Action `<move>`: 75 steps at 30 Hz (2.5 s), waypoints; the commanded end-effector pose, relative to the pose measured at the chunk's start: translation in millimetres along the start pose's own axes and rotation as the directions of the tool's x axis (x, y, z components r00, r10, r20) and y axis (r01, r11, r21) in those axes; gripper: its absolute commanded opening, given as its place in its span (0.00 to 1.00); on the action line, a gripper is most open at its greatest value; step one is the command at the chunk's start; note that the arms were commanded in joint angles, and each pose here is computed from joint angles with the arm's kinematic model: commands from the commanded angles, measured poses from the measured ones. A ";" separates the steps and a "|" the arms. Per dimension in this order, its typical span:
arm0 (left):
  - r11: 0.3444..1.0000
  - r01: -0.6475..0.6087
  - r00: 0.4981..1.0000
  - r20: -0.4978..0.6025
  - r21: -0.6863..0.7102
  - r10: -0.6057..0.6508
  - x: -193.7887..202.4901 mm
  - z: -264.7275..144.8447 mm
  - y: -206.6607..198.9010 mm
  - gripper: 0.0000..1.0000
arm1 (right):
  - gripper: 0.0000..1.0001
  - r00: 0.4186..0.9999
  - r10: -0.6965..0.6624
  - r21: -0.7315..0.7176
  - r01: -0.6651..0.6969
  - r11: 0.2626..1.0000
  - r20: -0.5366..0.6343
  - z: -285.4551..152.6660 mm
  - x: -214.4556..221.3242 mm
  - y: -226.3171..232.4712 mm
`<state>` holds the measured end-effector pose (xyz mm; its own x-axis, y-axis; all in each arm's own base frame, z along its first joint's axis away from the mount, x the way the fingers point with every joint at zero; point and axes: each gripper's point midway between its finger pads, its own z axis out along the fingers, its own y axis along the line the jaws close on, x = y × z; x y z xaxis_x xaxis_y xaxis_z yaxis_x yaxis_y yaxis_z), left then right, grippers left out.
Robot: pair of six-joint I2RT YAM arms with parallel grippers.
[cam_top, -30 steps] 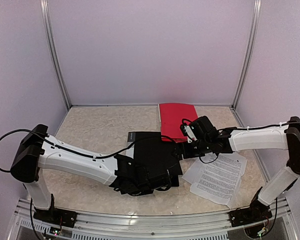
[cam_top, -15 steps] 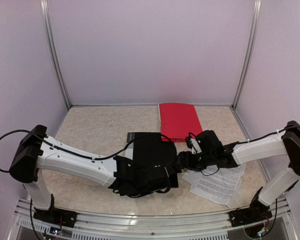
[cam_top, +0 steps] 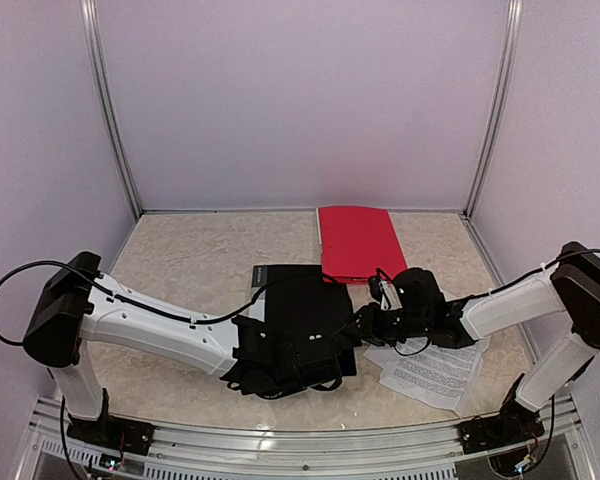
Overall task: Put the files into the folder
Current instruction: Pick up the folder from the center of the board, then open the folder at the center of the board.
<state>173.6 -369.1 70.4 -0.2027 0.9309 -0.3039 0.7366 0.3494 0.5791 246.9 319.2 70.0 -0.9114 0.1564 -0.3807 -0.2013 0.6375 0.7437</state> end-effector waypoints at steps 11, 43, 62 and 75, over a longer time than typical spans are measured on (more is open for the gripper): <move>0.987 0.111 0.992 0.042 0.118 -0.117 -6.7 -31.0 2.6 0.49 | 0.00 0.980 -0.194 0.088 0.191 0.978 0.038 -21.9 -31.3 41.2; 0.100 0.990 0.101 -0.005 0.099 -0.995 154.0 -106.1 247.8 0.91 | 0.17 0.713 -0.691 0.173 0.700 0.693 -0.118 37.5 -7.3 228.7; 0.034 0.999 0.033 0.140 0.005 -0.990 203.8 -154.0 305.2 0.93 | 0.99 0.655 -0.744 -0.241 0.707 0.665 -0.129 129.9 93.2 291.0; 0.080 0.986 0.085 -0.028 0.145 -0.996 170.0 -109.4 282.0 0.93 | 0.99 0.584 -0.790 -0.254 0.748 0.613 -0.187 124.5 118.9 269.0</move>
<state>270.6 -80.9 283.3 -0.7171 -0.2977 -0.6301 -0.1107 0.9413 -0.3188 132.4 617.8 144.3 -0.4755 -0.5444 -0.6911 -0.8785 0.3356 0.3400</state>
